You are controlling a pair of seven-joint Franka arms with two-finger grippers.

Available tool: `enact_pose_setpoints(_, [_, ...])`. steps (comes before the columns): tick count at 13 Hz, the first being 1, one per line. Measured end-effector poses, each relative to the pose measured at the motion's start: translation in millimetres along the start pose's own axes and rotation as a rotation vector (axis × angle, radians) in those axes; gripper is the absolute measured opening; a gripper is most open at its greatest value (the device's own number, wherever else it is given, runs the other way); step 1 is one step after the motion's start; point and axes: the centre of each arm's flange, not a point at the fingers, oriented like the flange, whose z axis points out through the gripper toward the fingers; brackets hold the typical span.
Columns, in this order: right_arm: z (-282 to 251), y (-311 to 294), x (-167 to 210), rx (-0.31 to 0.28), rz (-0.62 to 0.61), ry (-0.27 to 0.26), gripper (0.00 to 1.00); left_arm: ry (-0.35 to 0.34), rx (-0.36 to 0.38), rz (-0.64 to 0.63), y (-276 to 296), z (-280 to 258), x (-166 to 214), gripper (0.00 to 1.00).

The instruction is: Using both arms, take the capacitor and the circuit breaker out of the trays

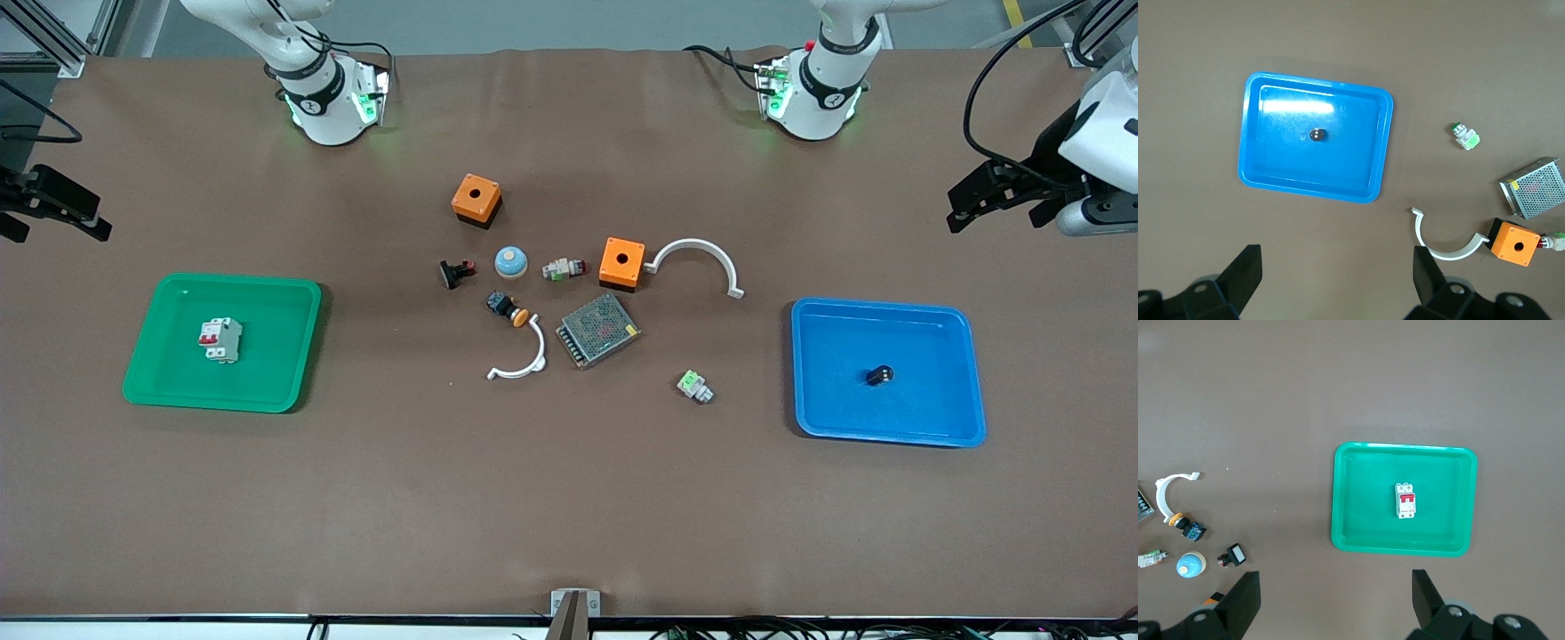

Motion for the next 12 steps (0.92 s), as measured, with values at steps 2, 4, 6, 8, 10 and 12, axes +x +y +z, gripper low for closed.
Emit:
enact_pose_setpoints(2, [0,0,0,0.000,0.000,0.000,1.00,0.000,0.000,0.000,0,0,0,1.00])
enact_pose_setpoints(4, [0,1,0,0.000,0.002,0.000,1.00,0.000,0.000,-0.002,-1,0,0,1.00])
enact_pose_setpoints(6, [0,1,0,0.000,0.002,0.000,1.00,0.004,0.000,-0.008,-4,-2,1,1.00])
enact_pose_setpoints(8, [0,1,0,0.000,0.001,0.001,1.00,0.004,-0.001,-0.008,-4,-2,1,1.00])
enact_pose_setpoints(10, [0,4,0,-0.015,0.006,0.002,1.00,0.001,-0.001,-0.008,-4,0,2,1.00])
enact_pose_setpoints(12, [-1,13,0,-0.063,0.015,0.000,1.00,-0.001,-0.001,-0.008,-4,1,3,1.00])
